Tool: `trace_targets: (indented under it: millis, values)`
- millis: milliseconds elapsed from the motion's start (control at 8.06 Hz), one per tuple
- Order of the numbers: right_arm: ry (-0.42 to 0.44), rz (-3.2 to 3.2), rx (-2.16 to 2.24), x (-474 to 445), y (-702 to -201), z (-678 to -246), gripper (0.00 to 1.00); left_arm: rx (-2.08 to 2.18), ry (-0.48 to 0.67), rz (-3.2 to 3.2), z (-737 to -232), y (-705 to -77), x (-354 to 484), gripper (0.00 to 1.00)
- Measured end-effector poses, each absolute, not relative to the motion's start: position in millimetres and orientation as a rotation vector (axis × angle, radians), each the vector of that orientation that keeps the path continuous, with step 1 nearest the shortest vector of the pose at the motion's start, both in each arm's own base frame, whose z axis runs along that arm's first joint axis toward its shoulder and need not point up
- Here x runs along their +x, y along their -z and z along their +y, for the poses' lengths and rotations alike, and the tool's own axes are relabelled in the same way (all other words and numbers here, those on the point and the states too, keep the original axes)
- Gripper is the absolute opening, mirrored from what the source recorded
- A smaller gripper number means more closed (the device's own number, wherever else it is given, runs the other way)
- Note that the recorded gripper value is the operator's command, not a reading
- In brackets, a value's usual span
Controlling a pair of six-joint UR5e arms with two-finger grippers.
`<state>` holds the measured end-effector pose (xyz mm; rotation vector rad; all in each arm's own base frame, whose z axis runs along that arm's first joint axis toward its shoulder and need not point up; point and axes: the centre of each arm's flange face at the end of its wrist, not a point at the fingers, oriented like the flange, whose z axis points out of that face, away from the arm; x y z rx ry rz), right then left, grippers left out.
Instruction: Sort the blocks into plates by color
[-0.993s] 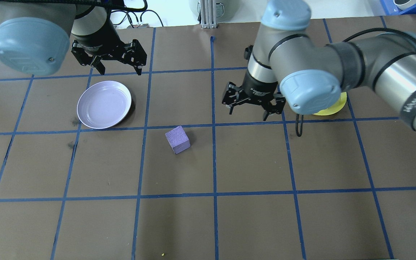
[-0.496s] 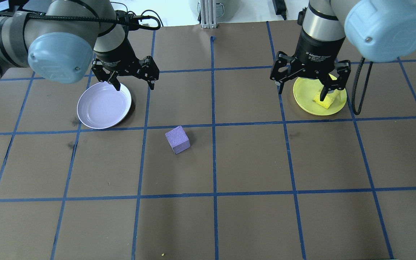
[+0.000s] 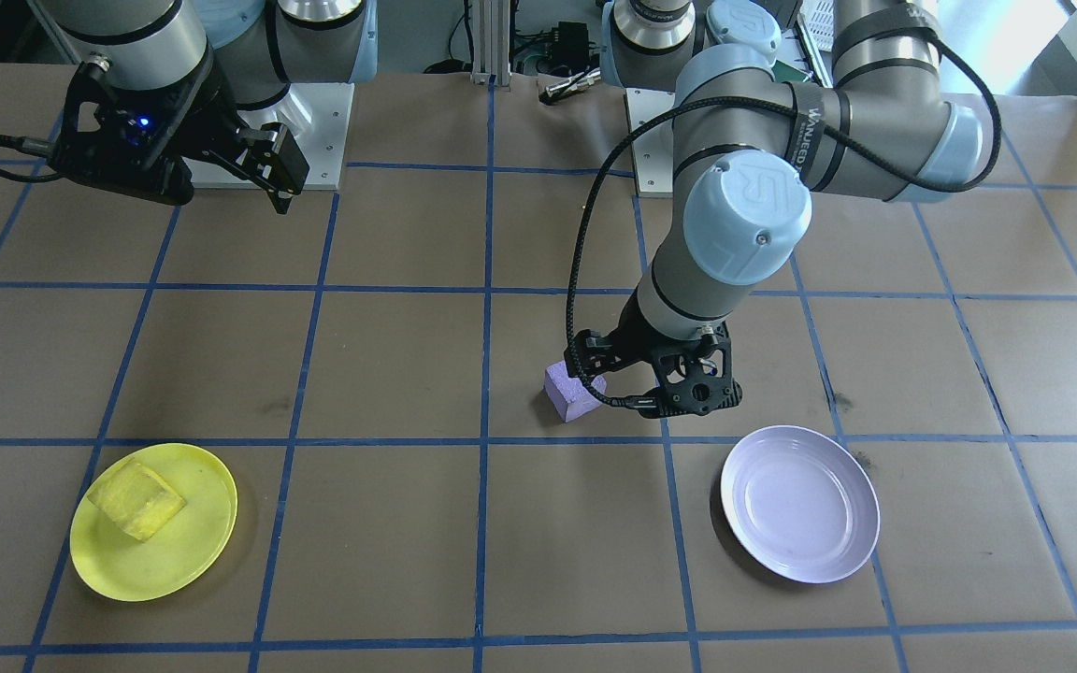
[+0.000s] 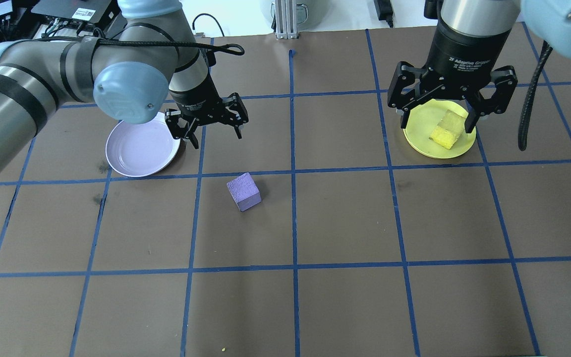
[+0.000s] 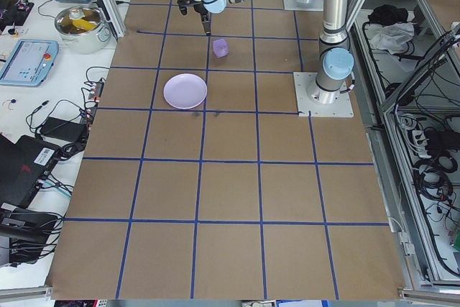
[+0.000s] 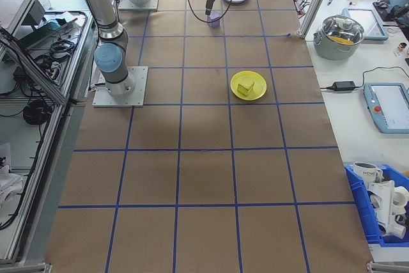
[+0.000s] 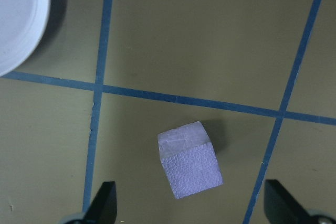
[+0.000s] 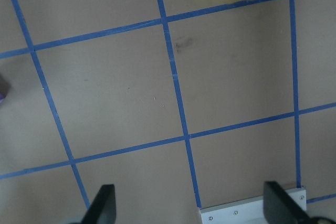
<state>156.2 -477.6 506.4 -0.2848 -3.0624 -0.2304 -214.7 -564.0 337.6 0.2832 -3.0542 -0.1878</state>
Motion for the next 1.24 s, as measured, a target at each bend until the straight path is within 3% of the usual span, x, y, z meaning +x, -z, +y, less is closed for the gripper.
trace_targets:
  millis: [620, 1241]
  values:
    - [0.158, -3.093, -0.132, 156.8, -512.6, -479.7, 1.0, 0.34, 0.383, -3.058, -558.9, -258.9, -239.6, 1.0]
    - [0.154, -3.095, -0.115, 157.1, -511.5, -479.2, 1.0, 0.376, 0.558, -3.016, -547.8, -204.2, -247.3, 1.0]
